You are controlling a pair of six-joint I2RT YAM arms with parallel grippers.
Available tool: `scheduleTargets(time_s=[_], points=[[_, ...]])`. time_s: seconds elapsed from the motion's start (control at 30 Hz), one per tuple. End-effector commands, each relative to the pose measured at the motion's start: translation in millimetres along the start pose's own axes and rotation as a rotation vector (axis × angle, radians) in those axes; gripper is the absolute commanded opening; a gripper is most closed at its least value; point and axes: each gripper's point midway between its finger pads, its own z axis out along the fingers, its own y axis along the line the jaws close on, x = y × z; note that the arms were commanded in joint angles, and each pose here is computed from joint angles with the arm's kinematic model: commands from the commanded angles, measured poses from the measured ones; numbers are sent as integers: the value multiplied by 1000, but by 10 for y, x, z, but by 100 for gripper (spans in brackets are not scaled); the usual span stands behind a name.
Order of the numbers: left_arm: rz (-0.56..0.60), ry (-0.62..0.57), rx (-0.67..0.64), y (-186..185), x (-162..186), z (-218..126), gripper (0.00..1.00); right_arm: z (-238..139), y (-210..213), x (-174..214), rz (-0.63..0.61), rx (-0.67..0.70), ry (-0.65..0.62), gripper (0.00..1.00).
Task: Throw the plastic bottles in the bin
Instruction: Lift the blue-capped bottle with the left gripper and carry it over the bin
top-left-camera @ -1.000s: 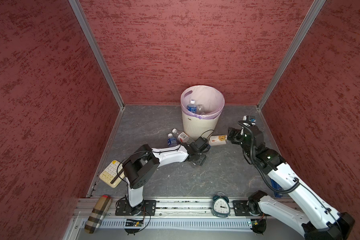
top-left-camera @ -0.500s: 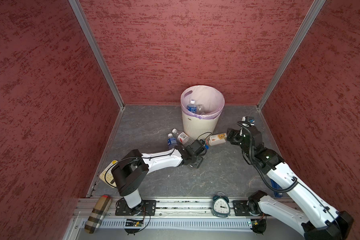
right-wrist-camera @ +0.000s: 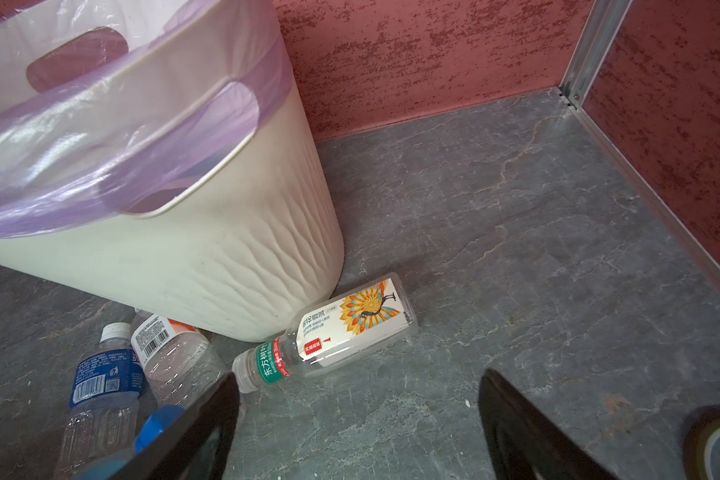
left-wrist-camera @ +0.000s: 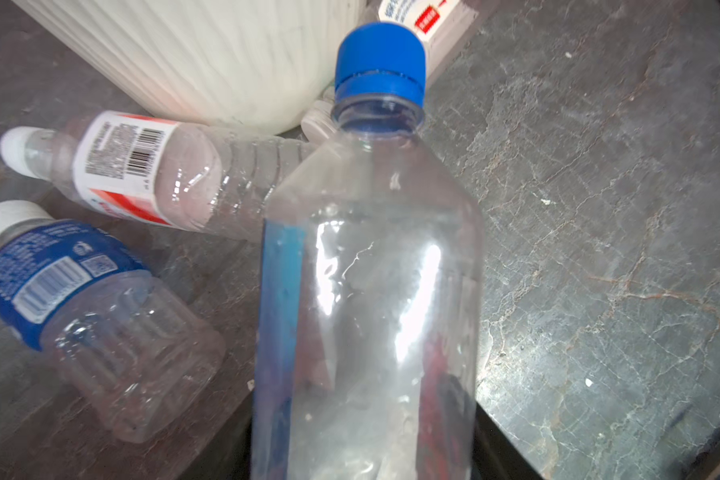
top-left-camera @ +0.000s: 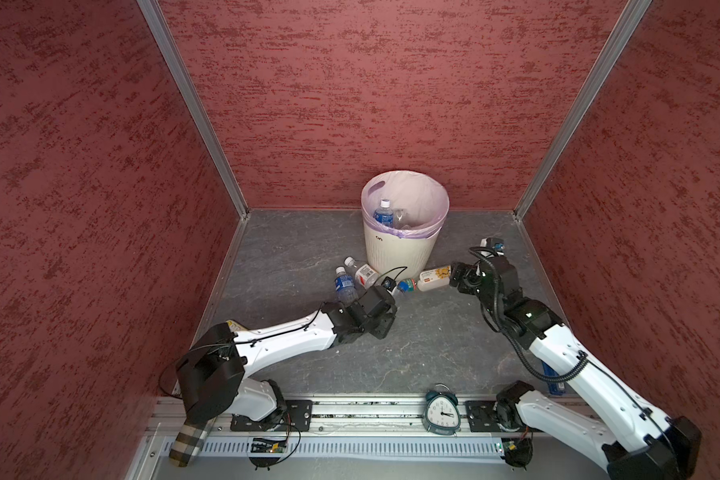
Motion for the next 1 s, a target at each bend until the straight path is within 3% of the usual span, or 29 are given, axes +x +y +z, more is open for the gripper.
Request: scheduleTargets(time_s=[0.0, 0.47, 0.77, 0.97], points=[[-37, -101, -25, 72, -156, -177, 62, 57, 0, 36, 32, -7, 2, 91], [-197, -409, -44, 464, -367, -1237, 60, 276, 156, 287, 103, -80, 71, 91], [-284, -504, -28, 646, -389, -1730, 60, 358, 246, 314, 125, -113, 82, 91], [-275, -551, -25, 671, -543, -1942, 60, 381, 258, 341, 127, -120, 87, 91]])
